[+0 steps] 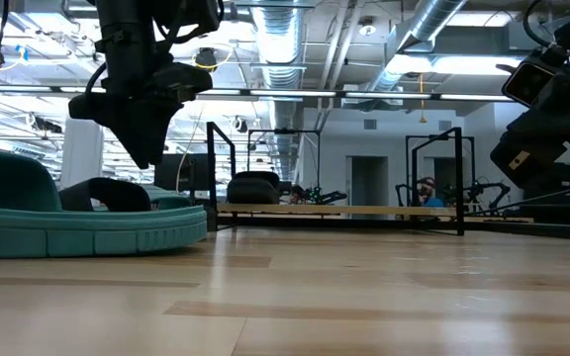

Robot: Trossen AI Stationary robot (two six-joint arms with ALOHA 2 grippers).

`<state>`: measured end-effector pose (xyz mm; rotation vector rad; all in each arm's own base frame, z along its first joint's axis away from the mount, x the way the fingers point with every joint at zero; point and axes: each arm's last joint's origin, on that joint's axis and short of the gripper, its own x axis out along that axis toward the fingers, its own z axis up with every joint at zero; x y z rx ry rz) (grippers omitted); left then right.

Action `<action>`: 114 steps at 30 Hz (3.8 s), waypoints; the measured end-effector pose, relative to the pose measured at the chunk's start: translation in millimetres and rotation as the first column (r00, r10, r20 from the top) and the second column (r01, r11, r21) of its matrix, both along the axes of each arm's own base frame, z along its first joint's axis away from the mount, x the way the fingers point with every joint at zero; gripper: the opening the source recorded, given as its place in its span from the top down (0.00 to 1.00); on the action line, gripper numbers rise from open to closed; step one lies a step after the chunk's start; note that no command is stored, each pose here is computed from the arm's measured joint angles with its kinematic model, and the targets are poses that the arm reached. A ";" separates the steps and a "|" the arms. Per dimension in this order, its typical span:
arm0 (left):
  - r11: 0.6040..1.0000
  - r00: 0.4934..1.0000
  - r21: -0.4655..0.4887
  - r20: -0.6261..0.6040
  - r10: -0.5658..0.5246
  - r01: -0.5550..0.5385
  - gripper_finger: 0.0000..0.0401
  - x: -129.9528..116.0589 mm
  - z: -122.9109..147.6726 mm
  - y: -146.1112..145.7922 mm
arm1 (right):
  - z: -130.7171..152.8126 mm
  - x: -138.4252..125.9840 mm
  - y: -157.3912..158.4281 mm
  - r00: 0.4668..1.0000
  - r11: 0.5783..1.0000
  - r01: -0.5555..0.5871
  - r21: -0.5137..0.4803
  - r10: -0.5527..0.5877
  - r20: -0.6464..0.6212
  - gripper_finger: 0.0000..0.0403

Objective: Pick and place slides into the shelf
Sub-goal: Put the black slipper on the shelf

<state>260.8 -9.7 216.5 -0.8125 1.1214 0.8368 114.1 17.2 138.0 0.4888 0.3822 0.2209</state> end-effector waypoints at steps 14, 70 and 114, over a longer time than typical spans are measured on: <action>0.980 0.999 0.197 0.041 0.028 -0.035 0.81 7.8 -2.6 6.3 | -0.1 0.0 0.0 1.000 1.000 0.000 0.000 0.000 -0.001 0.85; 0.992 0.920 0.117 -0.382 0.092 -0.051 0.81 26.2 -14.8 -5.4 | -0.1 0.0 0.0 1.000 1.000 0.000 0.000 0.000 -0.001 0.85; 0.990 0.857 0.078 -0.497 0.138 -0.114 0.96 19.7 -46.5 6.7 | -0.1 0.0 0.0 1.000 1.000 0.000 0.000 0.000 -0.001 0.85</action>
